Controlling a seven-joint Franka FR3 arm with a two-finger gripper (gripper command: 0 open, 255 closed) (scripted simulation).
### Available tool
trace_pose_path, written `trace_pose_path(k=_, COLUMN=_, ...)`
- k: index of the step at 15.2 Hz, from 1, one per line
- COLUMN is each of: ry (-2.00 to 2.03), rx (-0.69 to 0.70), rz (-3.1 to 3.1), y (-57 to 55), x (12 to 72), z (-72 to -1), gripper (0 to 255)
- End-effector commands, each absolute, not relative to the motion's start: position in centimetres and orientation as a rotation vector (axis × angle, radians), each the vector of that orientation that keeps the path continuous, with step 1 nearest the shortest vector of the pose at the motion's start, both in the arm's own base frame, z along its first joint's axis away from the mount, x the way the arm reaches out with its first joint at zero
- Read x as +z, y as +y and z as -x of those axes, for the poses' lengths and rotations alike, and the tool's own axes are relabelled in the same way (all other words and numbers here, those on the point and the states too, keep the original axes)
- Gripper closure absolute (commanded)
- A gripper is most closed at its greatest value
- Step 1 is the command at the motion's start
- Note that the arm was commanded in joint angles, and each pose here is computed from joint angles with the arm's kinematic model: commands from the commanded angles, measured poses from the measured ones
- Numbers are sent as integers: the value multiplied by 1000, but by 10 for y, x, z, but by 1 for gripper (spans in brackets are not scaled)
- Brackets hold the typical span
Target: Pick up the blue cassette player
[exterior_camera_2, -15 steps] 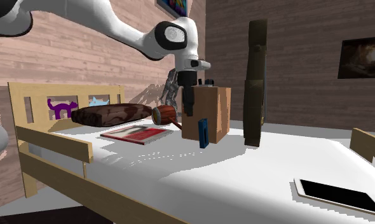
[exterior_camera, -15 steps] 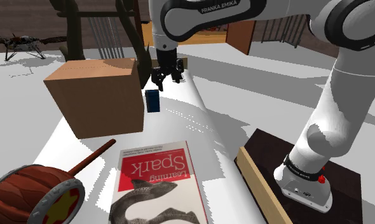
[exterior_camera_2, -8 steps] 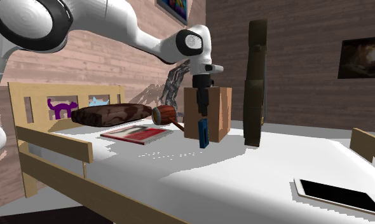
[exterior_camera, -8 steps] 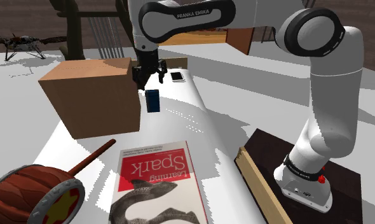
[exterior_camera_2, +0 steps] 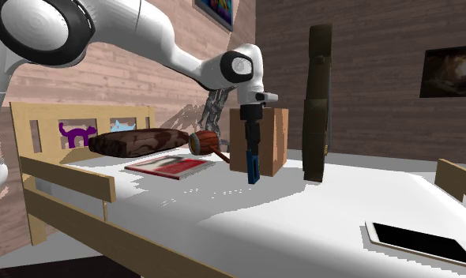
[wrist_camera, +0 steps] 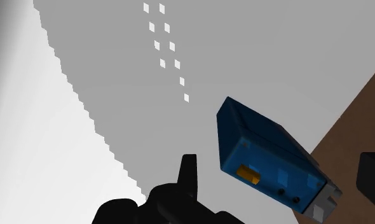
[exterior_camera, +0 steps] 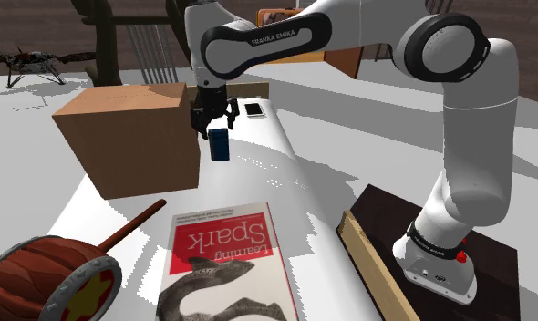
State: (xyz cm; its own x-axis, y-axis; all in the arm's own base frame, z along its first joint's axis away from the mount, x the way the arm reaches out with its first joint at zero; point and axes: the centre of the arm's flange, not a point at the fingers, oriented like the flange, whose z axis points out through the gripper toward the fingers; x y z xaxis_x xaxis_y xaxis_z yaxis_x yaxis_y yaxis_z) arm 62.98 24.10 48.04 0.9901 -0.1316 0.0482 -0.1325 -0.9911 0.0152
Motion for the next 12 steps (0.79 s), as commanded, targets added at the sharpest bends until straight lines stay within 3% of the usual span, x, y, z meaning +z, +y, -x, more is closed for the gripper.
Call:
trace_pose_path(k=1, ry=-207, rx=74, rz=-3116, y=241, x=479, z=-630, gripper=255)
trace_pose_path(k=12, ry=-207, rx=74, rz=-3116, y=241, x=489, z=-630, gripper=255)
